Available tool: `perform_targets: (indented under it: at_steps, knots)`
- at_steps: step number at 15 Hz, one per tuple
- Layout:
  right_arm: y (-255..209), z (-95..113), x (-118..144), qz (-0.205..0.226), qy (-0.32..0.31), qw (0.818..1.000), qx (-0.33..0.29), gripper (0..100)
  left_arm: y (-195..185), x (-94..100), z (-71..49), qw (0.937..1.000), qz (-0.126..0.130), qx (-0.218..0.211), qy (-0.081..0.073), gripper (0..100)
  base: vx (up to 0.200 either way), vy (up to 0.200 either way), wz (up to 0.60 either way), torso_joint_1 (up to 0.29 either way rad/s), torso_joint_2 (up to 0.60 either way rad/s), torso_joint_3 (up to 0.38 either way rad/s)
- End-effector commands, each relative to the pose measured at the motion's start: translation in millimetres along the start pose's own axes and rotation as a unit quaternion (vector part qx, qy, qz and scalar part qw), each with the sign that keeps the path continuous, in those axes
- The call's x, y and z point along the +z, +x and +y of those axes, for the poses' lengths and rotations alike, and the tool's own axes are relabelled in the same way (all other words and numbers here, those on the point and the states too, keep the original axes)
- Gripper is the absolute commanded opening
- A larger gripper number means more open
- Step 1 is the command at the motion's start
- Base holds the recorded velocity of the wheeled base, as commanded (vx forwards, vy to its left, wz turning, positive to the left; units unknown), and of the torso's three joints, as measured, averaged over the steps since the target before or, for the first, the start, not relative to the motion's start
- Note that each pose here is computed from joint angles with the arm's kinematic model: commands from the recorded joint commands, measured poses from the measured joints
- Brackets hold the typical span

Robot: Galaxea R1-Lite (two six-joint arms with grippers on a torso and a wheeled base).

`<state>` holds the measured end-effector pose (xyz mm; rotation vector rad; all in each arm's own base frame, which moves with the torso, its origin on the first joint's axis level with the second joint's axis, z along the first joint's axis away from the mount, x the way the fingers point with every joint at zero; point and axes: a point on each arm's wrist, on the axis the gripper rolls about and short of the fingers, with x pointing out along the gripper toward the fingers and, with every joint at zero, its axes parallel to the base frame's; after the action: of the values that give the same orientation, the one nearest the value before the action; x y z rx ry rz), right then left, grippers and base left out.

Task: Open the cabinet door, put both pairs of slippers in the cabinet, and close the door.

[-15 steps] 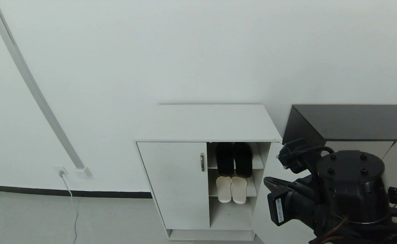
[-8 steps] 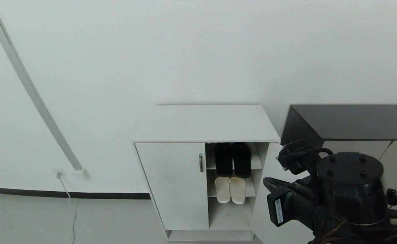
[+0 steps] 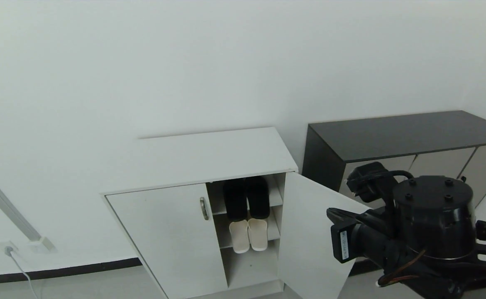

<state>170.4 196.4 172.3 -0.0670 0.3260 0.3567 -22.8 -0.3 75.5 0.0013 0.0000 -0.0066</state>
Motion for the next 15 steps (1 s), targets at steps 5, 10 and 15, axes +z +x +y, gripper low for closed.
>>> perform_targets:
  at_steps: [5, 10, 15]
  knots:
    - [4, -9, 0, 0.002, 0.005, 1.0, -0.018, 0, 0, 0.0, 0.1, 1.0, 0.0, 0.0, -0.001, 0, -0.12, 0.0, 0.0, 0.001, 0.0, 0.002]
    - [25, -22, -1, 0.011, 0.007, 0.999, -0.053, 0, 0, 0.0, 0.1, 1.0, 0.0, 0.0, 0.0, 0, -0.12, 0.0, 0.0, 0.0, 0.0, 0.0]
    - [112, -82, 33, -0.001, 0.052, 0.99, -0.131, 0, 0, 0.0, 0.1, 1.0, 0.0, 0.001, 0.0, 0, 0.0, 0.0, 0.0, 0.0, 0.0, 0.0]
